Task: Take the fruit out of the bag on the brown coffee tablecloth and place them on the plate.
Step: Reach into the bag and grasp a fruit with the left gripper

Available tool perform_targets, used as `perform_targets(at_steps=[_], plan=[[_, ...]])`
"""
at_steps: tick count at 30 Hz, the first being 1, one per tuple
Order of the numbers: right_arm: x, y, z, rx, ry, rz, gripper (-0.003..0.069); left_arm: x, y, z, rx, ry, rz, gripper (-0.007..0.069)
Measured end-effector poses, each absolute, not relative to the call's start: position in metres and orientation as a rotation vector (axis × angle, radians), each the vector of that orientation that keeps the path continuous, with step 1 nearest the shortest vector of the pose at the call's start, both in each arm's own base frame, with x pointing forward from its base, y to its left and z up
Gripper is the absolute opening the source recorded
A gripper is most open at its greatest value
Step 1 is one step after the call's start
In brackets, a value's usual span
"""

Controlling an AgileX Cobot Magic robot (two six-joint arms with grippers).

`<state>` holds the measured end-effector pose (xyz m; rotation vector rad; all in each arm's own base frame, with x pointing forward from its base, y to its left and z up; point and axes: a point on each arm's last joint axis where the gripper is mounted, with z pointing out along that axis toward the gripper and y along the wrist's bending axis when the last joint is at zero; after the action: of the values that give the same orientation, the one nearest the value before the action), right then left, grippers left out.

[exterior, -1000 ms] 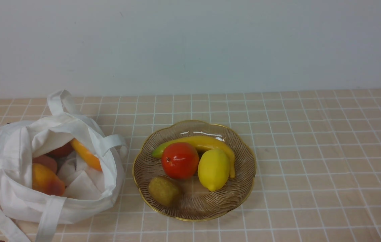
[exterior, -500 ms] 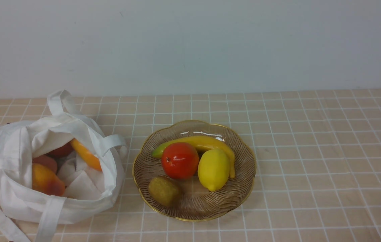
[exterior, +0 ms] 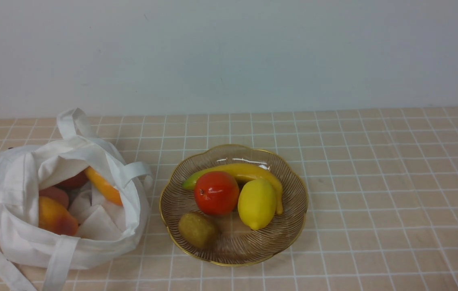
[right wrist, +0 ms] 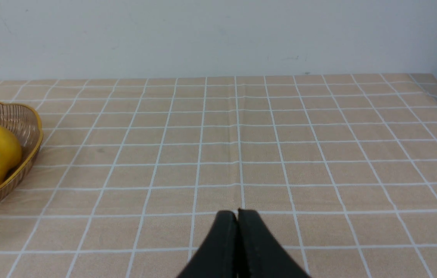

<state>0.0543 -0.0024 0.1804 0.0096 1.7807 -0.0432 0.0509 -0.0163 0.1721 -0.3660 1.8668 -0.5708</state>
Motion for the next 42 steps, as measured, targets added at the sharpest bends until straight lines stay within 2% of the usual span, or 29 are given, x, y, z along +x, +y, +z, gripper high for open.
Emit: perform_targets(at_steps=[4,6,8,13,15,19,20,21,23,24,27,31,35,39,42], plan=[[0.054,-0.002,0.18,0.01,1.781,-0.043,-0.0018,0.05,-0.026,0.178,-0.712,1.774,-1.003,-0.0008],[0.054,-0.002,0.18,0.01,1.781,-0.043,-0.0018,0.05,-0.028,0.181,-0.809,1.724,-1.118,-0.0008],[0.054,-0.002,0.18,0.01,1.781,-0.043,-0.0018,0.051,-0.026,0.186,-0.857,1.651,-1.171,-0.0008],[0.054,-0.002,0.18,0.01,1.781,-0.043,-0.0018,0.053,-0.023,0.192,-0.834,1.584,-1.161,-0.0008],[0.054,-0.002,0.18,0.01,1.781,-0.043,-0.0018,0.05,-0.026,0.206,-0.734,1.589,-1.138,-0.0008],[0.054,-0.002,0.18,0.01,1.781,-0.043,-0.0018,0.049,-0.031,0.253,-0.517,1.642,-1.039,-0.0008],[0.054,-0.002,0.18,0.01,1.781,-0.043,-0.0018,0.056,-0.034,0.267,-0.437,1.747,-0.966,-0.0008],[0.054,-0.002,0.18,0.01,1.781,-0.043,-0.0018,0.058,-0.035,0.27,-0.419,1.78,-0.946,-0.0008],[0.054,-0.002,0.18,0.01,1.781,-0.043,-0.0018,0.078,-0.038,0.281,-0.295,2.019,-0.783,-0.0008],[0.054,-0.002,0.18,0.01,1.781,-0.043,-0.0018,0.086,-0.038,0.281,-0.273,2.101,-0.736,-0.0008],[0.054,-0.002,0.18,0.01,1.781,-0.043,-0.0018,0.118,-0.032,0.289,-0.142,2.382,-0.481,-0.0008],[0.054,-0.002,0.18,0.01,1.781,-0.043,-0.0018,0.165,-0.026,0.297,-0.065,2.533,-0.269,0.0],[0.054,-0.002,0.18,0.01,1.781,-0.043,-0.0018,0.211,-0.026,0.295,-0.048,2.607,-0.203,0.0057],[0.054,-0.002,0.18,0.01,1.781,-0.043,-0.0018,0.244,-0.028,0.277,-0.055,2.671,-0.189,0.0168],[0.054,-0.002,0.18,0.01,1.781,-0.043,-0.0018,0.263,-0.028,0.257,-0.049,2.716,-0.16,0.0282]])
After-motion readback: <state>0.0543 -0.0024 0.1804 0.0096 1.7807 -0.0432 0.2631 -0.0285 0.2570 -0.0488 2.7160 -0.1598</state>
